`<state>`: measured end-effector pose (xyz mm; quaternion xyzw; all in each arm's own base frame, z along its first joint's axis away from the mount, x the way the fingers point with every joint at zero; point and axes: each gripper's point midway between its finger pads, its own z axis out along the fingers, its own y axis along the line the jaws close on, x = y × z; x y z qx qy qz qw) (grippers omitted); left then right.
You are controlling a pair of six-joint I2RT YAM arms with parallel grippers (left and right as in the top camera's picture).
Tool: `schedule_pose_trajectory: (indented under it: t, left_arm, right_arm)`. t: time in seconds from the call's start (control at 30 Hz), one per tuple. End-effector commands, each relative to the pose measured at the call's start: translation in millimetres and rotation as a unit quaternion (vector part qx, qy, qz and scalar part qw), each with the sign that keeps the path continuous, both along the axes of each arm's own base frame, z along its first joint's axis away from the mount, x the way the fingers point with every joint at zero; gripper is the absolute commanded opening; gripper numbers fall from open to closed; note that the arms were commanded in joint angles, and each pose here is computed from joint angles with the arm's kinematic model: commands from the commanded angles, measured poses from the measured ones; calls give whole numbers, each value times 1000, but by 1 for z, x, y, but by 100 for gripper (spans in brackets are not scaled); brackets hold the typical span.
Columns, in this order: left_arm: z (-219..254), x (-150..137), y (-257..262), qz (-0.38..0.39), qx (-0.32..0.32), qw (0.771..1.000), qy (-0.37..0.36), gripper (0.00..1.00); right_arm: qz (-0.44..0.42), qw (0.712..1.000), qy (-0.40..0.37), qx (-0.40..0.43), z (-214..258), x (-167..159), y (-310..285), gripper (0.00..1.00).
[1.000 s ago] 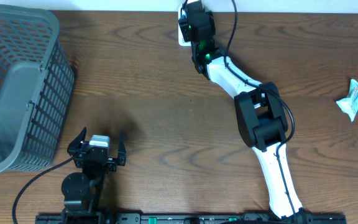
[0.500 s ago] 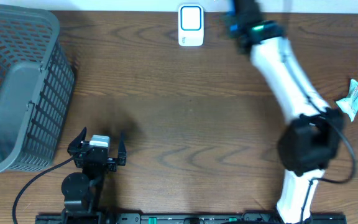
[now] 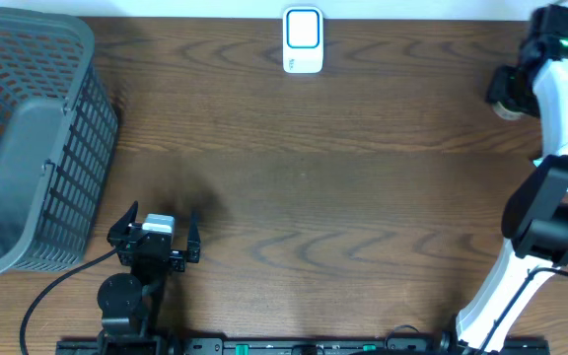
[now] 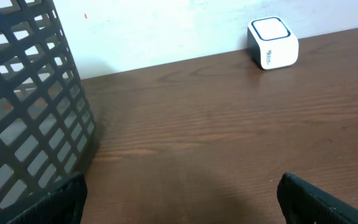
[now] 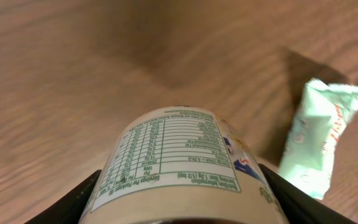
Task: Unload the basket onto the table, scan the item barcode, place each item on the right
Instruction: 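Carry the bottle to the right table edge and set it down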
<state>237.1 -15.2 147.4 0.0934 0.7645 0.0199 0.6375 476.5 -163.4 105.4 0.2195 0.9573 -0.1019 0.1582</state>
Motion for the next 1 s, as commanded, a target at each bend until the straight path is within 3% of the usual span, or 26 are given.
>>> schedule_pose_trajectory:
  t: [0.0,0.33,0.53,0.7,0.73,0.77,0.8,0.97]
  left_arm:
    - [-11,0,-2,-7,2,1000,11,98]
    - [-11,0,-2,-7,2,1000,11,98]
    - [-11,0,-2,-7,2,1000,11,98]
    - [-11,0,-2,-7,2,1000,11,98]
    - [-11,0,-2,-7,2,1000,11,98]
    - [-11,0,-2,-7,2,1000,11,98]
    - [-11,0,-2,-7,2,1000,11,98]
    - [-11,0,-2,-7,2,1000,11,98]
  right_arm:
    - [-43,999,6,24,-21,-7,-25,59]
    - [-79,993,71,44,-100,-26,-57,59]
    - [-115,991,61,28,-99,-37,-94,65]
    - [-154,986,65,17,-98,-65,-138,67]
    - [-163,984,65,19,-98,-71,-145,70]
    - [-170,983,64,24,-98,-75,-150,82]
    - [-175,982,60,31,-98,-78,-154,99]
    - [-172,981,19,83,-86,-67,-152,99]
